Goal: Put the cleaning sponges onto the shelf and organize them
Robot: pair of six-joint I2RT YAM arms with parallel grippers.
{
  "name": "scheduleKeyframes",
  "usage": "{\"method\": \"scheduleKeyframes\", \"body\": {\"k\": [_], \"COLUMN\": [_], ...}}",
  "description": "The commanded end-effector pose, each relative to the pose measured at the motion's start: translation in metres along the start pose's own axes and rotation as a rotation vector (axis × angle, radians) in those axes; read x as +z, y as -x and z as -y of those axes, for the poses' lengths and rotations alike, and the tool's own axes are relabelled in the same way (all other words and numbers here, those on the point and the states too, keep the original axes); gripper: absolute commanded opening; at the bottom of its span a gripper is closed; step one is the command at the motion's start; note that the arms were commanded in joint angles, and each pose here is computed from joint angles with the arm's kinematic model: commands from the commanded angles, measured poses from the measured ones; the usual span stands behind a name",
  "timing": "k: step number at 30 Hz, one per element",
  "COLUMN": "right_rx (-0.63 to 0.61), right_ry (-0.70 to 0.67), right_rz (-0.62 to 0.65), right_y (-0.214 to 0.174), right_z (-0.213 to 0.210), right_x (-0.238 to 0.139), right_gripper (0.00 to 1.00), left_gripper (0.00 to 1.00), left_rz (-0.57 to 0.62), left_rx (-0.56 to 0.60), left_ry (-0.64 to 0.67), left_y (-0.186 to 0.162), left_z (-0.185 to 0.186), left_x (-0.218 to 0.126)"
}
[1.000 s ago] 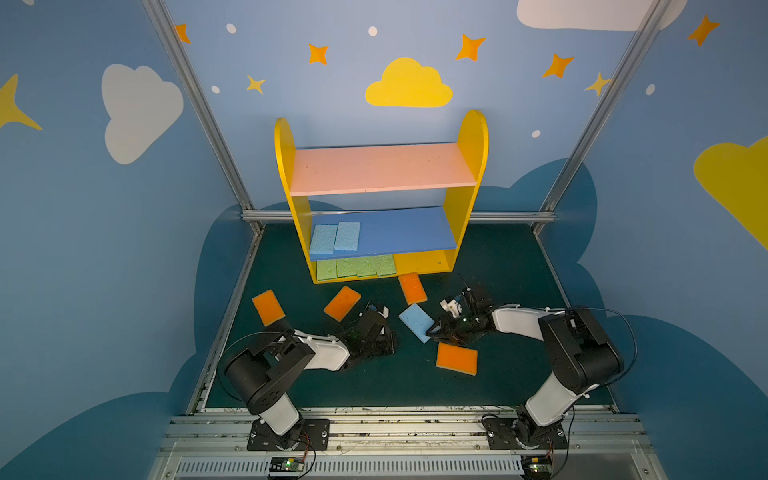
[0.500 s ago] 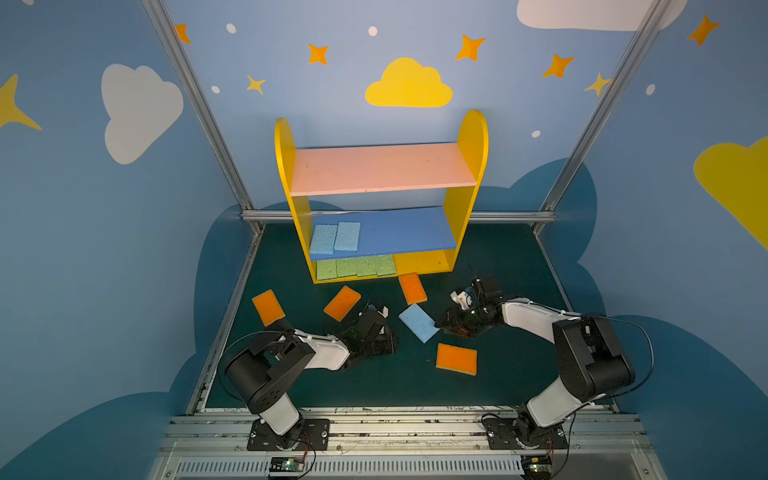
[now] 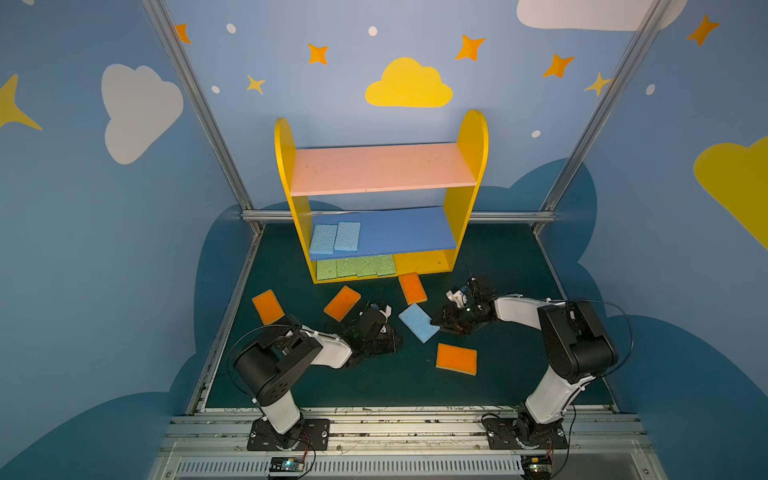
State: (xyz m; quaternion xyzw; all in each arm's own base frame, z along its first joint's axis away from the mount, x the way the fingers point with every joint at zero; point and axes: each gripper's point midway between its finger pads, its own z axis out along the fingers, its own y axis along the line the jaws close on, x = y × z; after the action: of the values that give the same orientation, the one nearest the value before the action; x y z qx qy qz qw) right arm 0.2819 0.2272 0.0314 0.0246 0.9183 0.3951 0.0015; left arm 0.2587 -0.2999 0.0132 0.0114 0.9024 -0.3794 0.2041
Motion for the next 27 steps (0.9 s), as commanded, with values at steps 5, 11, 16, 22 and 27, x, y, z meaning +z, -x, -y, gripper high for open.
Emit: {"method": "scheduleKeyframes", "body": {"k": [5, 11, 16, 22, 27], "right_rx": [-0.002, -0.011, -0.011, -0.042, -0.099], "right_ry": [-0.047, -0.038, -0.026, -0.009, -0.023], "right_rz": [-0.027, -0.036, -0.013, 0.020, 0.013], "right_y": [-0.006, -0.007, -0.006, -0.001, -0.003], "right_z": [0.003, -0.001, -0.004, -0.019, -0.027], "right_x": [0.013, 0.015, 0.014, 0.003, -0.004], "right_gripper": [0.47, 0.20, 0.04, 0.00, 0.31], "left_gripper": [0.03, 0.03, 0.03, 0.04, 0.04], "left_rz": [-0.151, -0.126, -0.015, 0.089, 0.134], "left_rx": [-0.148, -0.038, 0.083, 0.141, 0.143], "left_ry": [-0.008, 0.065, 0.135, 0.172, 0.180], "left_y": [-0.056, -0.038, -0.003, 0.024, 0.032], "left_z": [-0.039, -0.028, -0.010, 0.008, 0.012], "left_x": [0.018, 0.003, -0.032, -0.073, -0.091]}}
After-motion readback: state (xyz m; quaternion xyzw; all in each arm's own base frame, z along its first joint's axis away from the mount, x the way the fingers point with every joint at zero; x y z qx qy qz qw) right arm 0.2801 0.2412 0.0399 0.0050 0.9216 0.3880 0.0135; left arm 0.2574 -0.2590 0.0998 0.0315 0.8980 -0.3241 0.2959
